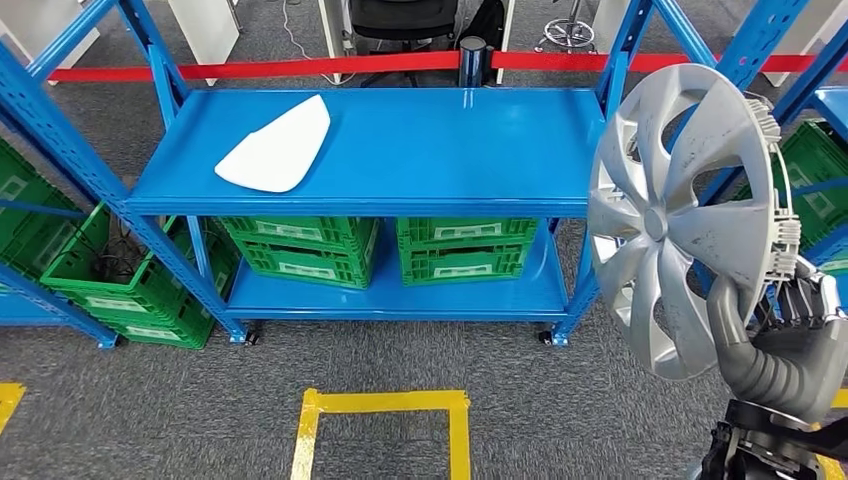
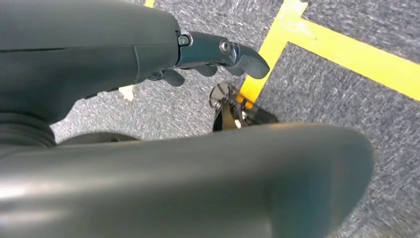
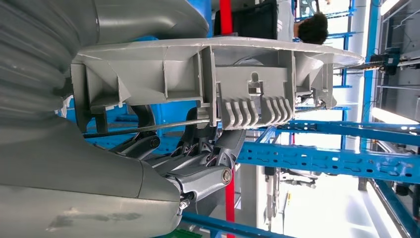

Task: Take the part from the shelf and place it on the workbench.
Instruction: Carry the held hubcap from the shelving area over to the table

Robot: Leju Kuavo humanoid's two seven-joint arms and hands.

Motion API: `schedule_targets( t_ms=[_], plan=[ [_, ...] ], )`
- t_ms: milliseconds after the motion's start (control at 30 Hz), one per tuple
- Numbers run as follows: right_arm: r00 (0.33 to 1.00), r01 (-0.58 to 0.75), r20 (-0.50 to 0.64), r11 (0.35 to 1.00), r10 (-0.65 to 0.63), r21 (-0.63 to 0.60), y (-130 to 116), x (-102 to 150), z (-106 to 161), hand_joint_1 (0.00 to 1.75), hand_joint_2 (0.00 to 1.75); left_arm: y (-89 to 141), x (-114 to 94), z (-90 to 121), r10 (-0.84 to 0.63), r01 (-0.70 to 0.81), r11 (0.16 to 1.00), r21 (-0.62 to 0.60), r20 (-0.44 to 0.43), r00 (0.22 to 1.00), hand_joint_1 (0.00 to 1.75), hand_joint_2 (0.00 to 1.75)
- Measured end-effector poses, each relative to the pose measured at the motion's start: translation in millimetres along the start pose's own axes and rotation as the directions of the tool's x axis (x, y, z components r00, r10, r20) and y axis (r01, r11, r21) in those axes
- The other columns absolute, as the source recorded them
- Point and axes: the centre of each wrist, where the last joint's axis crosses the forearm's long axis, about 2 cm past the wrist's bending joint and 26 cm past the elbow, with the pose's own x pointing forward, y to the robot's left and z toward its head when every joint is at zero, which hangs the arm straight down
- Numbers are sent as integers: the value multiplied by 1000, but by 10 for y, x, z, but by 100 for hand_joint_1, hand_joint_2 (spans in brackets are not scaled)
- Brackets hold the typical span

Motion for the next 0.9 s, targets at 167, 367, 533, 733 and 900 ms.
schedule_targets(
  t_ms=[167,367,533,733,900],
  plan=[
    [1000,-6,-2,1000,6,2,-15,-1,-8,175,175,-2,5,-1,-8,8,1000,-2,2,1000,0,0],
    [999,-18,-47,1000,18,6,-52,-17,18,175,175,8,2,-1,-25,25,1000,-2,-24,999,0,0],
    [997,-35,-71,999,36,18,-75,-13,26,175,175,-2,-2,1,-31,31,999,-6,-23,999,0,0],
    [998,-24,-58,999,26,47,-66,8,-3,175,175,-22,-14,6,45,-45,999,-5,29,999,0,0],
    [999,11,-34,998,-9,61,-41,-17,9,175,175,10,-1,-1,43,-44,999,15,24,999,0,0]
  ],
)
